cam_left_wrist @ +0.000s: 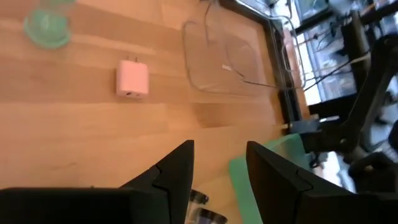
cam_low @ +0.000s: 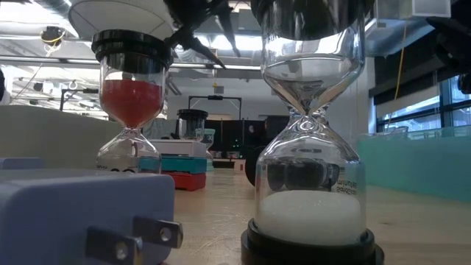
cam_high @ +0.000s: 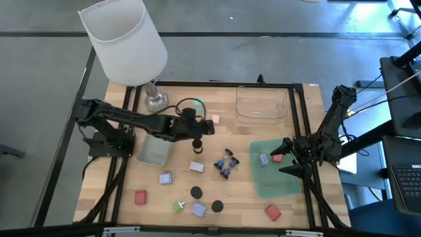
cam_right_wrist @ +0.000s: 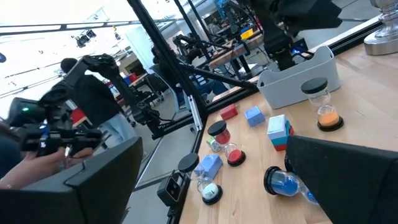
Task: Pick & Place Office items
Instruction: Put the orange hourglass into the gray bin
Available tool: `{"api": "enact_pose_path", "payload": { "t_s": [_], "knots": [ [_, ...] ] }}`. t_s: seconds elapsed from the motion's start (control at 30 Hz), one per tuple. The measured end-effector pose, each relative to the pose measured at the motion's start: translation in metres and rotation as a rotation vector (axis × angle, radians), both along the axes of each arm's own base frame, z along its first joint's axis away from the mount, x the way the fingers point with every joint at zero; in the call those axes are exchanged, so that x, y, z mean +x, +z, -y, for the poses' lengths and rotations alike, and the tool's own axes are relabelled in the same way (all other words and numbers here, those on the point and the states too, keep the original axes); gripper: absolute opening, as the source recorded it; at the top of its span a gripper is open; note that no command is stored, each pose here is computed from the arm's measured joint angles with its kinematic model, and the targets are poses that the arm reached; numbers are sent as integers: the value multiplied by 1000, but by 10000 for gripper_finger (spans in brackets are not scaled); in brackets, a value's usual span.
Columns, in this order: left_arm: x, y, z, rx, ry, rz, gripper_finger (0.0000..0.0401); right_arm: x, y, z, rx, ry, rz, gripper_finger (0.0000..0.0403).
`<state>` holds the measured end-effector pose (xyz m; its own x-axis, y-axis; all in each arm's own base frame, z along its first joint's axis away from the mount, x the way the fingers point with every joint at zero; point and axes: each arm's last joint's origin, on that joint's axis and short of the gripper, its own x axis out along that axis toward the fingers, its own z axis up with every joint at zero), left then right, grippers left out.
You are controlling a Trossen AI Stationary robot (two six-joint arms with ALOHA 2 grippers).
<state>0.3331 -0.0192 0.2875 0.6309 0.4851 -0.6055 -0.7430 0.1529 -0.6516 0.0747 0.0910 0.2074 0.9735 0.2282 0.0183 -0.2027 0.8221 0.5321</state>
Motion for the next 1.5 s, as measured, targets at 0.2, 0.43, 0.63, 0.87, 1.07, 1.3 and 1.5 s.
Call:
{"api": "enact_pose_path", "payload": {
  "t_s": [0.2, 0.43, 0.63, 0.87, 1.07, 1.3, 1.5],
  "knots": [
    [13, -4, 3, -22, -24, -220, 144, 0, 0, 0, 0, 0, 0, 400],
    [19, -10, 4, -72, -52, -322, 185, 0, 0, 0, 0, 0, 0, 400],
    [12, -14, 7, -116, -63, -399, 255, 0, 0, 0, 1, 0, 0, 400],
    [7, -15, 8, -162, -31, -428, 337, 0, 0, 0, 0, 0, 0, 400],
    [9, -21, 8, -162, -28, -459, 382, 0, 0, 0, 0, 0, 0, 400],
    [15, -42, 8, -196, 3, -546, 399, 0, 0, 0, 1, 0, 0, 400],
    [22, -61, 1, -284, 6, -601, 400, 0, 0, 0, -2, 0, -1, 400]
  ]
}}
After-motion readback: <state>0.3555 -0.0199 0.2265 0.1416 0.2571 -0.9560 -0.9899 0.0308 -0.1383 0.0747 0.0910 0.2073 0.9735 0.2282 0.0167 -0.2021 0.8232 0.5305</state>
